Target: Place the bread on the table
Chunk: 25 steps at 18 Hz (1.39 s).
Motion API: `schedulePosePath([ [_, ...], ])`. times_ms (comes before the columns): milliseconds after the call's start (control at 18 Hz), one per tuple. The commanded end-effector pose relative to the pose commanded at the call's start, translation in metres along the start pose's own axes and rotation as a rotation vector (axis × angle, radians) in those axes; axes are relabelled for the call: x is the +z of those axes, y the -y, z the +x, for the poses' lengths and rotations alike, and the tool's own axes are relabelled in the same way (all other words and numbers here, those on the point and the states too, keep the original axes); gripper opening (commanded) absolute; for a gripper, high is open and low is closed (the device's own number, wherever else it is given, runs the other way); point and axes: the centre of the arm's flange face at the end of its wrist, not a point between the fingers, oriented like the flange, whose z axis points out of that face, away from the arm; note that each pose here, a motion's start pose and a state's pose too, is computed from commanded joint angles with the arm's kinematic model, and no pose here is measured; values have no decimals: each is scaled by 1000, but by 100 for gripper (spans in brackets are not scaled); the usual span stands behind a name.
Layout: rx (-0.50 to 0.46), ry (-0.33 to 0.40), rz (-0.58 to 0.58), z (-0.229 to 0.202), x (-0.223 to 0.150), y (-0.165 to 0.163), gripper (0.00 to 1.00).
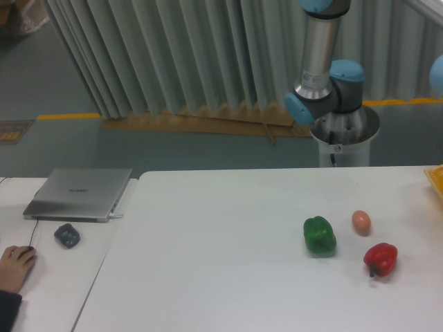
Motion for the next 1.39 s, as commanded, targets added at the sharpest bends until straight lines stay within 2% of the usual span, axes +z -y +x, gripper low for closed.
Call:
schedulePosePath([
  [167, -359, 26, 143, 2, 0, -4, 100],
  [333, -531, 57, 346, 14, 5, -51, 100],
  [444, -596, 61, 410, 24, 15, -75, 100],
  [556, -688, 62, 441, 32, 28, -85, 100],
  [778, -829, 53, 444, 43, 50, -86, 100],
  [1111, -1044, 1, 453, 54, 47, -74, 100],
  [1222, -1081, -13, 455, 59, 53, -71, 100],
  [1389, -1082, -15, 455, 67, 63, -64, 100],
])
